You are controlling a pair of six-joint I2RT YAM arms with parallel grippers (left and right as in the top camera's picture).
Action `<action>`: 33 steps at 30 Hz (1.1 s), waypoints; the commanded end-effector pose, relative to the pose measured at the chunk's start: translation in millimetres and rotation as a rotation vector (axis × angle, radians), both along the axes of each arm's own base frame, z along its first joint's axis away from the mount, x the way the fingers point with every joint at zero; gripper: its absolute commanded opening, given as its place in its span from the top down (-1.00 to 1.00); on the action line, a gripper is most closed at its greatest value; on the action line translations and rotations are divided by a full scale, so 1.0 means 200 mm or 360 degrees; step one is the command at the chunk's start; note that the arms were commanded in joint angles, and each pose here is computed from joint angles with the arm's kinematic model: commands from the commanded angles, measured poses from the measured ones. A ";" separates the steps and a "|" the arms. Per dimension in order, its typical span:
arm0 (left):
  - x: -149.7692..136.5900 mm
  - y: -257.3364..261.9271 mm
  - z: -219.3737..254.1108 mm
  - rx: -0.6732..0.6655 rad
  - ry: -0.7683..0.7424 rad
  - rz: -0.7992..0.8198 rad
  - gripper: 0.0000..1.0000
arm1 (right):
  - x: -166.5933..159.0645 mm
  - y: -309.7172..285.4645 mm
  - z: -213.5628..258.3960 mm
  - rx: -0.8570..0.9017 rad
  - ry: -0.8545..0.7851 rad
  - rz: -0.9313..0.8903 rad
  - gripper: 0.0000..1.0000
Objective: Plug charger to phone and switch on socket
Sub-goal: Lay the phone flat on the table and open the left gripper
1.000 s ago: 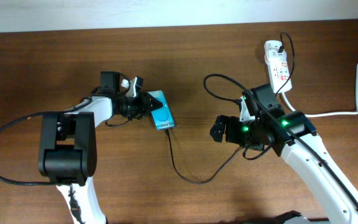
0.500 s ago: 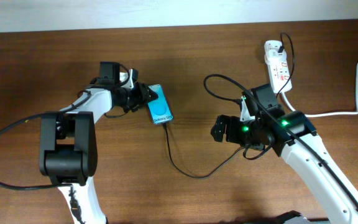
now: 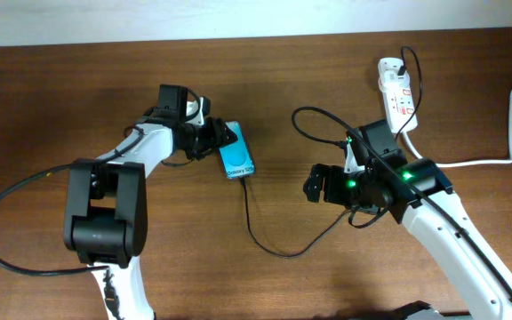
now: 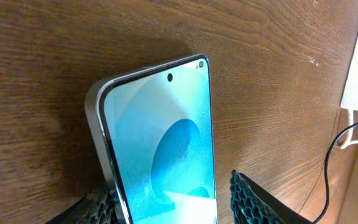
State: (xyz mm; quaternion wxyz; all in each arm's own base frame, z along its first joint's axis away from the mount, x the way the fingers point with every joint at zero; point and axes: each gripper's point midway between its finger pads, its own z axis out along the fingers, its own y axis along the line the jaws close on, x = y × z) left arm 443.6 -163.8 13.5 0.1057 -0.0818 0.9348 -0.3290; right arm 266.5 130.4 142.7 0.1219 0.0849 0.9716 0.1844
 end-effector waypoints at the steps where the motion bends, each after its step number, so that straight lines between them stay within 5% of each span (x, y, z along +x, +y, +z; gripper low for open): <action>1: -0.09 0.07 -0.15 0.0149 0.0140 0.0035 -0.14 | 0.01 -0.02 0.02 -0.0021 -0.0034 0.0001 -0.96; 27: -0.14 0.13 -0.20 0.0257 0.0224 0.0087 -0.31 | 0.09 -0.03 -0.03 -0.0078 -0.0069 -0.0028 -0.97; 30: -0.12 0.12 -0.15 0.0239 0.0219 0.0080 -0.36 | 0.23 0.03 -0.16 -0.0051 -0.0065 -0.0024 0.26; 33: -0.10 0.11 -0.04 0.0237 0.0187 0.0074 -0.36 | 0.37 0.11 -0.25 0.0042 -0.0099 -0.0043 0.71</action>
